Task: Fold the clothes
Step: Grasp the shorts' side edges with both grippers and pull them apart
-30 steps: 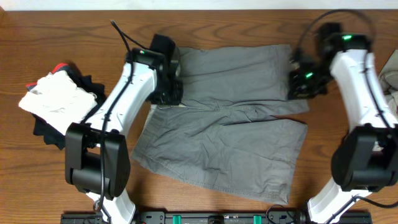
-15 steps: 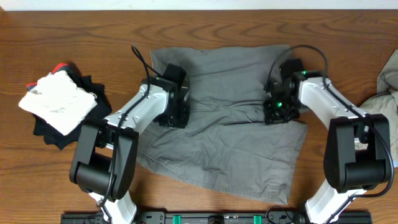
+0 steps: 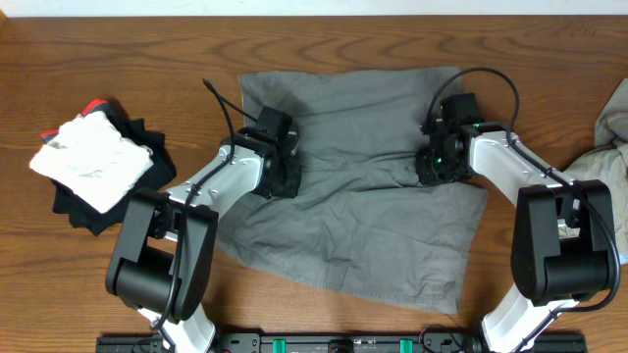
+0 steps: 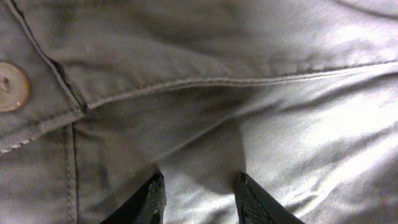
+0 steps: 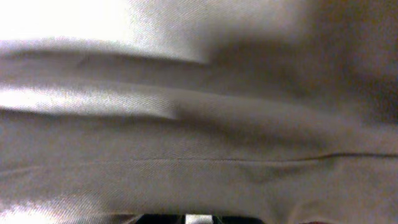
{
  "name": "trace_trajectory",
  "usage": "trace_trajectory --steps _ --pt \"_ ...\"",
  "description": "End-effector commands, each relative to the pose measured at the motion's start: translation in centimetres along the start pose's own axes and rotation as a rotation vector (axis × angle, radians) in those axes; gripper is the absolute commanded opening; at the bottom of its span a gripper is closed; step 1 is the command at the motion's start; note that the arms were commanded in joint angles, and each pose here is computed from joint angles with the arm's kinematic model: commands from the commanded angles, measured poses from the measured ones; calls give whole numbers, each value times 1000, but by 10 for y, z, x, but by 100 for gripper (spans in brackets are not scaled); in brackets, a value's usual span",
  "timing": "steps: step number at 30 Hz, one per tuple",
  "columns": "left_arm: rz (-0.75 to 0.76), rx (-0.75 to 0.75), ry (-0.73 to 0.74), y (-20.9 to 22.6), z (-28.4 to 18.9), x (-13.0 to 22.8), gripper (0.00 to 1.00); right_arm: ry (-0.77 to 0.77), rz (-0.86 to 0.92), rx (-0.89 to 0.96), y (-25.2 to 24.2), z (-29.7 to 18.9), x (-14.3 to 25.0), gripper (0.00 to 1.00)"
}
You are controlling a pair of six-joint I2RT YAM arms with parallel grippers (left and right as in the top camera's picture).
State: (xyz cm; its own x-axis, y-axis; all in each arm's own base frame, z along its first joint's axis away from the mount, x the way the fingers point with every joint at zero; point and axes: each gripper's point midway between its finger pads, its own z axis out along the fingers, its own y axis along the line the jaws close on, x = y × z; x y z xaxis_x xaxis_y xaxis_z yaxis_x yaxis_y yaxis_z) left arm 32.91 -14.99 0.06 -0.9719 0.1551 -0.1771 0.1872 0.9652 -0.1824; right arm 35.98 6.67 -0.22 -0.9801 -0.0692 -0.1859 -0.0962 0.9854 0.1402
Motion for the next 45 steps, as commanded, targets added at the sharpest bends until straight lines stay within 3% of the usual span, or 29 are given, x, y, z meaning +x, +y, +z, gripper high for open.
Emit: trace_trajectory --steps 1,9,17,24,29,36,39,42,45 --pt "-1 -1 -9 2 13 0 39 -20 20 91 -15 6 -2 15" --pt "30 39 -221 -8 16 -53 39 -169 23 133 -23 2 -39 17" --pt "32 46 -281 -8 16 -70 40 -337 112 151 -45 -12 -78 17" --pt "14 47 -343 -4 -16 -97 39 -223 7 64 -30 -13 -58 27" --pt "-13 37 -358 4 -48 -103 40 -129 23 127 -43 -30 -35 29" --pt "-89 0 -261 26 -101 -59 40 -167 151 195 -67 -109 -25 39" --pt "-125 -18 -181 34 -123 -25 48 -150 157 163 -58 -140 -4 57" --pt "-142 -33 -108 36 -132 2 48 -97 158 115 -44 -154 20 58" --pt "-149 -39 -46 37 -129 17 48 -32 165 100 -40 -150 39 51"
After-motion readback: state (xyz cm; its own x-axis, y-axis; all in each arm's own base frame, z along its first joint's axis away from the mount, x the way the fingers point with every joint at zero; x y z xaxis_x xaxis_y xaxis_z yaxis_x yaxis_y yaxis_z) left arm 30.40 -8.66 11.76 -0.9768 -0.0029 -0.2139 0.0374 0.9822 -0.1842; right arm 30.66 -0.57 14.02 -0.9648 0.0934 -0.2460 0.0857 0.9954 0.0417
